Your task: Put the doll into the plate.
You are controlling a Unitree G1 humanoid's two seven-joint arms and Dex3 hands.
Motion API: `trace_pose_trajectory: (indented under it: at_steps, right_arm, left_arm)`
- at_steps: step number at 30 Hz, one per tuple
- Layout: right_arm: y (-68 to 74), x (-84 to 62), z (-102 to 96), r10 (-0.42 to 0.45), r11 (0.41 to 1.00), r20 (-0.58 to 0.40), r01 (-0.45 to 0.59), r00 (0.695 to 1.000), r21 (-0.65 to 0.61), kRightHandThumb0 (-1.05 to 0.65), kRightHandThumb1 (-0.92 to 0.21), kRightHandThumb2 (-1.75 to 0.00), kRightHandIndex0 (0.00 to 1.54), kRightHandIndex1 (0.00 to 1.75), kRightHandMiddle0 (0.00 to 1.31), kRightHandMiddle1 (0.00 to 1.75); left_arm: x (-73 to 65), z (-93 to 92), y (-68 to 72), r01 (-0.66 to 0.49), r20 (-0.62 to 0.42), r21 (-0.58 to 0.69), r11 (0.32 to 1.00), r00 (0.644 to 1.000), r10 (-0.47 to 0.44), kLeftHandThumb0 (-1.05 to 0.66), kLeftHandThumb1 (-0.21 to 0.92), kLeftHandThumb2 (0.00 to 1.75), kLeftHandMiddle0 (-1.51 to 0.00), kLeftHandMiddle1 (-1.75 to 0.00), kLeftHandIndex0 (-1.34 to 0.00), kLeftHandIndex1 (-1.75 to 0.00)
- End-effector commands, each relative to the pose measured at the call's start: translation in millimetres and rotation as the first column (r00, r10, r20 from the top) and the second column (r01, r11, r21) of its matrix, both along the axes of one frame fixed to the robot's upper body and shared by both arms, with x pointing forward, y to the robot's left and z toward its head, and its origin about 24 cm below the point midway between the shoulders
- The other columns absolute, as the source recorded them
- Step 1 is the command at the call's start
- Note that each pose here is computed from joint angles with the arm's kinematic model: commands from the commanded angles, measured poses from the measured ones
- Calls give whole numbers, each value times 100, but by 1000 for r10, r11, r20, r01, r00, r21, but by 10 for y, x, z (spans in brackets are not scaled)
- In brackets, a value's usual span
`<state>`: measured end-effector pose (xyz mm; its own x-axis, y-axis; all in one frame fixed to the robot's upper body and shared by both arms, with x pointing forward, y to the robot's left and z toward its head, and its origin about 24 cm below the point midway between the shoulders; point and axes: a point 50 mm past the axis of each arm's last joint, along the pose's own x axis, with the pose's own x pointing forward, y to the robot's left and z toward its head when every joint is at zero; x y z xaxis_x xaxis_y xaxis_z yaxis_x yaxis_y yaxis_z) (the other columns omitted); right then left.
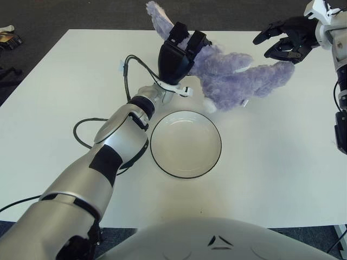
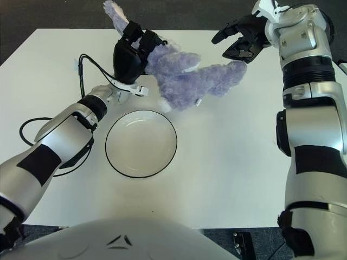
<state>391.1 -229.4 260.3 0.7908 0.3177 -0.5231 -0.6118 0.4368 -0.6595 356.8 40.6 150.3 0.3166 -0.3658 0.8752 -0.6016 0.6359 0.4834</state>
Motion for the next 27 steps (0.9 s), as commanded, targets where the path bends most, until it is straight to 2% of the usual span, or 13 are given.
trace_pose_trajectory:
  at_steps: [1, 11, 13, 16, 19, 27]
  right_arm:
    - [79, 12, 4, 45, 999, 1, -45, 999, -15, -26, -24, -114, 1, 86, 0, 106]
    - [159, 14, -81, 69, 997, -29, -67, 997, 47, -36, -22, -110, 0, 85, 0, 130]
    - [177, 18, -109, 68, 996, -43, -65, 997, 57, -34, -22, -110, 0, 93, 0, 135]
    - [206, -1, -215, 73, 993, -101, -63, 992, 96, -21, -21, -118, 16, 123, 0, 140]
    - [272, -29, -221, 75, 989, -141, -56, 987, 135, -13, -21, -124, 22, 131, 0, 140]
    - [285, -48, -219, 23, 986, -169, 5, 985, 164, 3, -20, -135, 14, 120, 2, 136]
  left_arm:
    - [20, 134, -39, 8, 51, 3, 1000, 999, -9, 46, 34, 129, -59, -175, -88, -175]
    - [28, 147, -38, -4, 68, 24, 1000, 998, 2, 45, 36, 126, -57, -175, -88, -175]
    - [29, 149, -38, -5, 70, 27, 1000, 998, 3, 45, 36, 126, -57, -175, -88, -175]
    - [30, 153, -39, -7, 75, 31, 1000, 997, 5, 45, 37, 125, -56, -175, -88, -175]
    - [28, 158, -41, -5, 83, 34, 999, 997, 2, 45, 37, 125, -56, -175, -88, -175]
    - [12, 180, -39, 17, 117, 33, 999, 993, -21, 45, 37, 125, -56, -175, -88, -175]
